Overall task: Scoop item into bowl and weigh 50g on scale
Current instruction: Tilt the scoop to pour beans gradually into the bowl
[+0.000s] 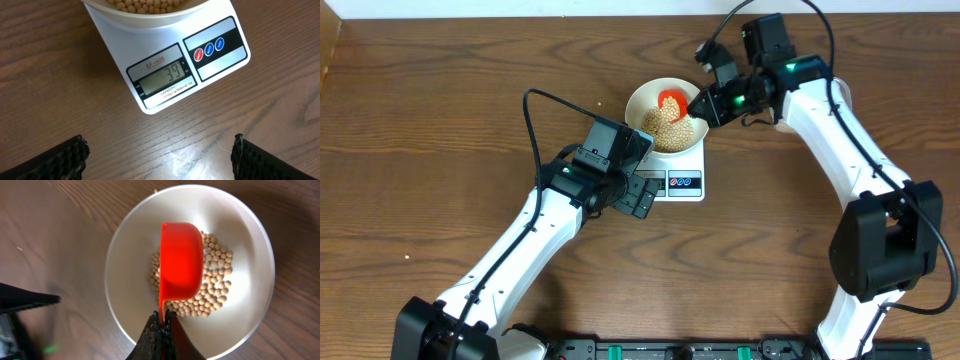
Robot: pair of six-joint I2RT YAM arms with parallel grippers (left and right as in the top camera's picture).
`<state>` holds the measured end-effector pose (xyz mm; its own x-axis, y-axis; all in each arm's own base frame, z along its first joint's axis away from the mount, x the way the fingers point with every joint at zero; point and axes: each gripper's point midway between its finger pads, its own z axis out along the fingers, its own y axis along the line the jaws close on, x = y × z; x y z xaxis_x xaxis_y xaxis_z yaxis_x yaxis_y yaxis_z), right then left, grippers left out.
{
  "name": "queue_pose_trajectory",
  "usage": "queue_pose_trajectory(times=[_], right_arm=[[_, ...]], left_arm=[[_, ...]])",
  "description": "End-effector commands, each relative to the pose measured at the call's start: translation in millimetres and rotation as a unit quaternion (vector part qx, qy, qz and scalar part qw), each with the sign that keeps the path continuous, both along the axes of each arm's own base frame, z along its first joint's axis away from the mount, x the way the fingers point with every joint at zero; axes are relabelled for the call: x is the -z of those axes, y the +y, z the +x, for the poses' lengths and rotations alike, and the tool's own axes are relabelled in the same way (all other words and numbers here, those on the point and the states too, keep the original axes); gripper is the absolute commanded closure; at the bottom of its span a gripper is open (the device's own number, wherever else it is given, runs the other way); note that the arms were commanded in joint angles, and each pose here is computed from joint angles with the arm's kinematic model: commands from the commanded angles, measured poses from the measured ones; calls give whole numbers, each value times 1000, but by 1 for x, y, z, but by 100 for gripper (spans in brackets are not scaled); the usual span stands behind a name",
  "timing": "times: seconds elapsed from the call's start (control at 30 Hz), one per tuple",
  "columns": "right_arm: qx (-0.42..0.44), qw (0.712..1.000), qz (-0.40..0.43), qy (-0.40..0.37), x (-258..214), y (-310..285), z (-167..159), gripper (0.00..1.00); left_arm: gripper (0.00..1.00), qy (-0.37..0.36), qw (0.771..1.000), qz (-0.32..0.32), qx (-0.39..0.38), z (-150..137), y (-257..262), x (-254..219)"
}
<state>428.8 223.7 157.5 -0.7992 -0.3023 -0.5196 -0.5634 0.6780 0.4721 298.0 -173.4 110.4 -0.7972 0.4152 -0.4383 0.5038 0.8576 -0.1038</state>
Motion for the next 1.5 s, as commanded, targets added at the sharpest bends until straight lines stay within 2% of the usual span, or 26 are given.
queue_pose_trajectory(times=[0.0, 0.8, 1.47], right_arm=[[11, 998, 65, 10, -32, -1, 2, 99], [14, 998, 66, 10, -32, -8, 4, 99], [4, 1000, -6, -19, -16, 0, 2, 99]], left_arm=[[7, 3, 1000, 8, 0, 1, 2, 5], [7, 3, 1000, 8, 0, 1, 2, 5], [7, 3, 1000, 8, 0, 1, 2, 5]])
